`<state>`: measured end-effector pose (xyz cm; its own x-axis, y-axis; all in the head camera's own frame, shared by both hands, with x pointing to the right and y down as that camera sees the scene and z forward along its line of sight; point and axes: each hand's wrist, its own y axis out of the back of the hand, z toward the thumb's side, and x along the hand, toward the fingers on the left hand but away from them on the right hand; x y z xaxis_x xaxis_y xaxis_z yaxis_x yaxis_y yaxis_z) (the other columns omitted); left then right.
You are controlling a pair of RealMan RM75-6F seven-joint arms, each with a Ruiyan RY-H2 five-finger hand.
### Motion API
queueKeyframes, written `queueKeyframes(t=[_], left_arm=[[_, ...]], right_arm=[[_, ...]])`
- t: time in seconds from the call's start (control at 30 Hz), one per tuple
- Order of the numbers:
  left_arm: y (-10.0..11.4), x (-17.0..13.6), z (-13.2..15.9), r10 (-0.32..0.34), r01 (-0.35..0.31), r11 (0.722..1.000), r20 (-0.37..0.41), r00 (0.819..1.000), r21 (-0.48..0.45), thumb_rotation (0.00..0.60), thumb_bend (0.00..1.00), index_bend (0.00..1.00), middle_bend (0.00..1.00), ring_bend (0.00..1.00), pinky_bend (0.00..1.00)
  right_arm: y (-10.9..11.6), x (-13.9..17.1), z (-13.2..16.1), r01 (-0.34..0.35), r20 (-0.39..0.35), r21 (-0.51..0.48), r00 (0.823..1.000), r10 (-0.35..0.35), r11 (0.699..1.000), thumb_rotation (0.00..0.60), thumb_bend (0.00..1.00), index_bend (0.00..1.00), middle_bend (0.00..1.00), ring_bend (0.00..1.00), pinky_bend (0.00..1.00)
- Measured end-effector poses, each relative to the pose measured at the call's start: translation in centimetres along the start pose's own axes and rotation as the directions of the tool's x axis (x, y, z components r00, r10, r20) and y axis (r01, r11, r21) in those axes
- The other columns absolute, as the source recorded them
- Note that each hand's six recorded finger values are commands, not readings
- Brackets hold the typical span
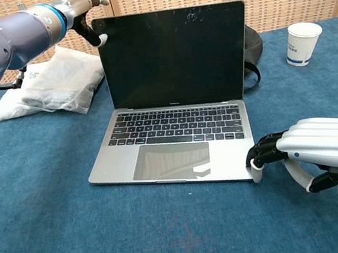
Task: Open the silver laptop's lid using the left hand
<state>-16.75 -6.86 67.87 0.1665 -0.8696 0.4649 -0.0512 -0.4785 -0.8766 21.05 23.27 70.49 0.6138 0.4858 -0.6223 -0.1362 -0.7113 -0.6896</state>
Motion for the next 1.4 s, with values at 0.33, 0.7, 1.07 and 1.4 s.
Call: queueKeyframes(t=[0.33,0.7,1.07,1.4], left_arm=[[1.2,-0.6,0.2,0.023,-0.023,1.000,0.025,0.999,-0.021,0.600,0.47,0.00,0.00,0.00,0.00],[7.0,-3.4,-1.0,0.127,-0.121,0.989,0.069,0.990,-0.080,0.600,0.36,0.00,0.00,0.00,0.00],[13.1,-12.1,-11.0,0.302,-0.298,0.942,0.004,0.953,-0.155,0.600,0.00,0.00,0.00,0.00,0.00],[5.2,-24.1,-21.2,0.241,-0.258,0.952,-0.120,0.963,-0.164,0.600,0.00,0.00,0.00,0.00,0.00]], right_arm=[[0.5,0.1,0.1,0.020,0.004,-0.001,1.000,-0.020,1.000,0.600,1.00,0.30,0.19,0.13,0.26],[5.6,2.2,-0.8,0.208,0.029,-0.028,0.978,-0.207,0.978,0.600,1.00,0.30,0.19,0.13,0.26],[13.1,9.4,-7.5,0.522,0.200,0.089,0.825,-0.528,0.848,0.600,0.57,0.29,0.17,0.09,0.26],[12.0,16.8,-13.5,0.627,0.416,0.121,0.671,-0.613,0.769,0.600,0.00,0.05,0.00,0.00,0.06]])
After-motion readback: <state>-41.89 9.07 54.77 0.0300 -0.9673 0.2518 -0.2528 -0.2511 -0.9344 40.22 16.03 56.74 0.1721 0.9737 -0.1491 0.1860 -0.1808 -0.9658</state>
